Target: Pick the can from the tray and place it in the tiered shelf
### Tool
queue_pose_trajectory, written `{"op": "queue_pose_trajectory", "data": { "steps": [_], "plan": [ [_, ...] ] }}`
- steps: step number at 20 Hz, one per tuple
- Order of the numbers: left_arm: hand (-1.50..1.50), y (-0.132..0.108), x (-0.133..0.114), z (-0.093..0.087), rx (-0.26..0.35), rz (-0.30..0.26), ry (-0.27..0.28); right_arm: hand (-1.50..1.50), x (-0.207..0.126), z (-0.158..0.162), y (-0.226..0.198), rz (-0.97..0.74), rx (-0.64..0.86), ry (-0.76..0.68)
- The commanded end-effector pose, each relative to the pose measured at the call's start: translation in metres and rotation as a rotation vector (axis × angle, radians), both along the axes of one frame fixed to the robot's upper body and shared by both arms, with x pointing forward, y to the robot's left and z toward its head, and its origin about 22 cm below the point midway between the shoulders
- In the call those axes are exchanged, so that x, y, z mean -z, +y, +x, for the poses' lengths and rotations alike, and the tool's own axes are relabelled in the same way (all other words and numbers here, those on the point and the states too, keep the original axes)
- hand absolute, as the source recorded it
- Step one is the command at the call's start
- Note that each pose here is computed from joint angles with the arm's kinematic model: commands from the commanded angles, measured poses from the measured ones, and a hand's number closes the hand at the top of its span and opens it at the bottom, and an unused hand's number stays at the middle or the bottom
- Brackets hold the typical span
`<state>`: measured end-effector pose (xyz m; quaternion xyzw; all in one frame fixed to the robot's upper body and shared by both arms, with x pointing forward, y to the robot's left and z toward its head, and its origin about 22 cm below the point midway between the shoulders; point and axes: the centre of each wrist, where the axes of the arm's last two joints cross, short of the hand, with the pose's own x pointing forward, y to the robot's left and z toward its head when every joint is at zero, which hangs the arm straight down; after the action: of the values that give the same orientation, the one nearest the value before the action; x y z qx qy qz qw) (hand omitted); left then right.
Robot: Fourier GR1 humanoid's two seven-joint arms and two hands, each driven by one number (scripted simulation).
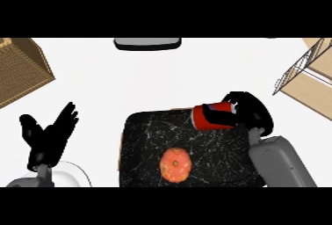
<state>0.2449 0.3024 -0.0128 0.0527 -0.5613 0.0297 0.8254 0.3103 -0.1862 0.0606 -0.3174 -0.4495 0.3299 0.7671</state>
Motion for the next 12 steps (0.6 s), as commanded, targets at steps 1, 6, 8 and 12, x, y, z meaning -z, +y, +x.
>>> {"op": "queue_pose_trajectory", "data": {
  "steps": [1, 6, 8, 12],
  "plan": [
    [0.00, 0.004, 0.019, -0.009, -0.007, -0.011, 0.100, 1.50, -0.013, -0.012, -0.026, -0.012, 0.209, -0.088],
    [0.00, 0.004, 0.017, -0.012, -0.006, -0.008, 0.082, 1.50, -0.083, -0.029, -0.015, -0.015, 0.284, -0.348],
    [0.00, -0.003, 0.033, -0.015, -0.012, -0.012, 0.088, 1.50, -0.106, -0.036, -0.022, -0.073, 0.301, -0.435],
    [0.00, 0.000, 0.015, 0.005, -0.014, -0.007, 0.090, 1.50, -0.166, -0.054, -0.016, -0.115, 0.424, -0.539]
  ]
}}
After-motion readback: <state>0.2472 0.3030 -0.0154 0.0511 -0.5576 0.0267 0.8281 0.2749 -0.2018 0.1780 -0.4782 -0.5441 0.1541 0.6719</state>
